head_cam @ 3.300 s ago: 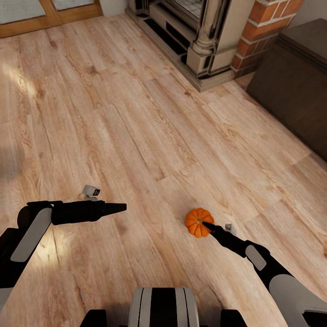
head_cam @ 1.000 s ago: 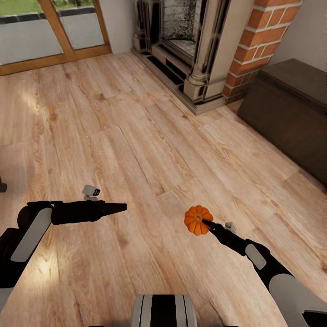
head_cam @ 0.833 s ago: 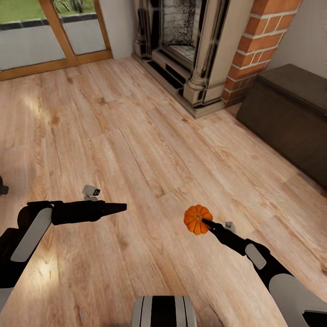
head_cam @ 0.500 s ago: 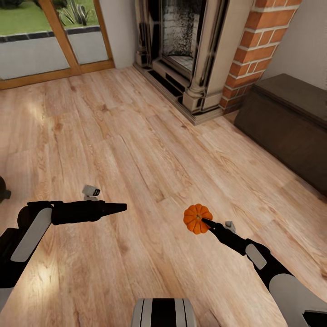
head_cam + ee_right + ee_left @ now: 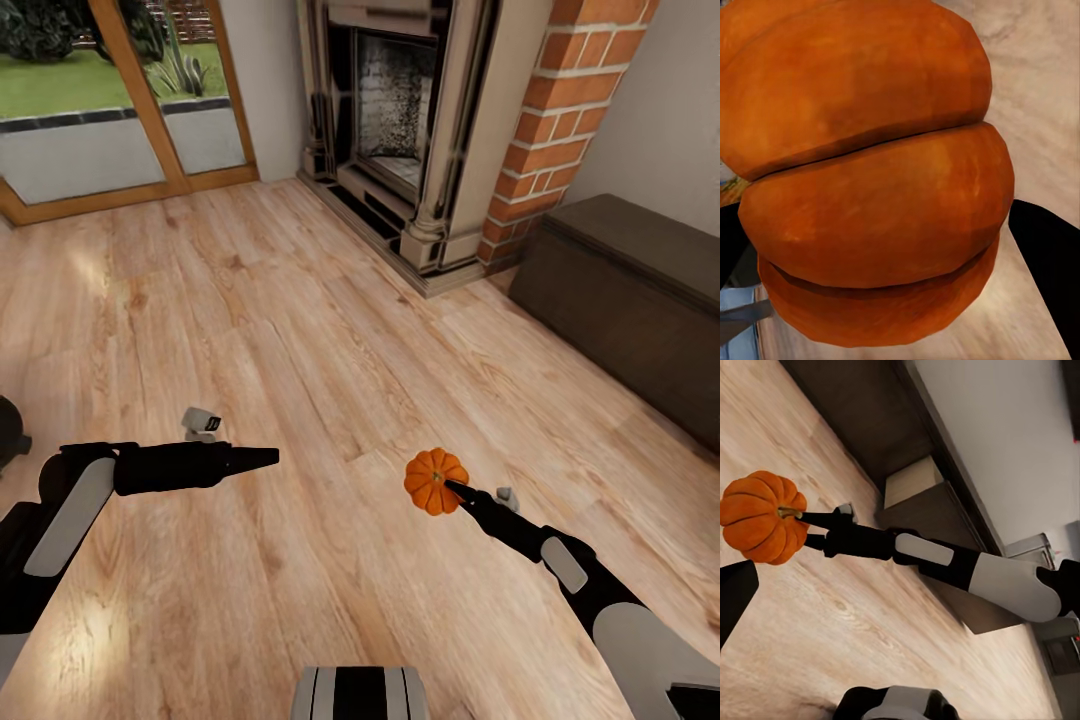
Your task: Place each of the two pumpkins and all three candles from the living room inside a cabinet in the living room (use any cabinet), then make sure every cabinet is closed, and position the cauldron so it is next to a table in the living room.
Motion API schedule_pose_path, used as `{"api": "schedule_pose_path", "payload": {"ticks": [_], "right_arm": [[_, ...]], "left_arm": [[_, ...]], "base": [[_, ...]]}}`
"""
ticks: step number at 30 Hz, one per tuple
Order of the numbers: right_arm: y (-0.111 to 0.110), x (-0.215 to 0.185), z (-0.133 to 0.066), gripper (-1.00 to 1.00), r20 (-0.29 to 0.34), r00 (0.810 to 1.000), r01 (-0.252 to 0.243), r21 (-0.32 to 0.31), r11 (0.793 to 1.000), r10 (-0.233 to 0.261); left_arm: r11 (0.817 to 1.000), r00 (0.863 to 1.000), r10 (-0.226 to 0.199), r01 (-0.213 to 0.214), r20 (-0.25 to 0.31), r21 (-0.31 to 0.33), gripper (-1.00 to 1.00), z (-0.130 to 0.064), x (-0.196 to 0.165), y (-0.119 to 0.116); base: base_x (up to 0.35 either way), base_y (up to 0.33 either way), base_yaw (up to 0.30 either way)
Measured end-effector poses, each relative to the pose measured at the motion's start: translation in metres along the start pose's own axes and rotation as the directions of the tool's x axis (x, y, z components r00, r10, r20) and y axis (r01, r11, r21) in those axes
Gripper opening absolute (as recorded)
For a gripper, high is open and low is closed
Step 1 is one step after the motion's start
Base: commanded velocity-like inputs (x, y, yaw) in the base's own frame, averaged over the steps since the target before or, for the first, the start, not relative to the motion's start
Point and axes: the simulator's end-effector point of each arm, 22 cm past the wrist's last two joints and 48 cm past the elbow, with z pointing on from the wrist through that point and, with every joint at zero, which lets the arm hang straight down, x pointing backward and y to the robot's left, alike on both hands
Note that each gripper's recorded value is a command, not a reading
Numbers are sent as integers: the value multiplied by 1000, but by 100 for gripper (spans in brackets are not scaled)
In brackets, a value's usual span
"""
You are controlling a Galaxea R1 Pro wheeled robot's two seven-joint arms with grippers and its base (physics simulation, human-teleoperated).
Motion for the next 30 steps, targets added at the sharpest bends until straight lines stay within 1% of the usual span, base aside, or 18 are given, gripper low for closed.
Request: {"api": "schedule_pose_path", "payload": {"ticks": [7, 30], "right_arm": [[18, -10, -5, -100, 17, 1000, 19, -21, 1000, -19], [71, -36, -22, -100, 70, 995, 74, -83, 994, -68]], "left_arm": [[999, 999, 32, -32, 8, 2, 100, -4, -8, -16], [992, 992, 124, -124, 31, -2, 100, -14, -27, -62]], "base": [[-148, 0, 0], [-49, 0, 0]]}}
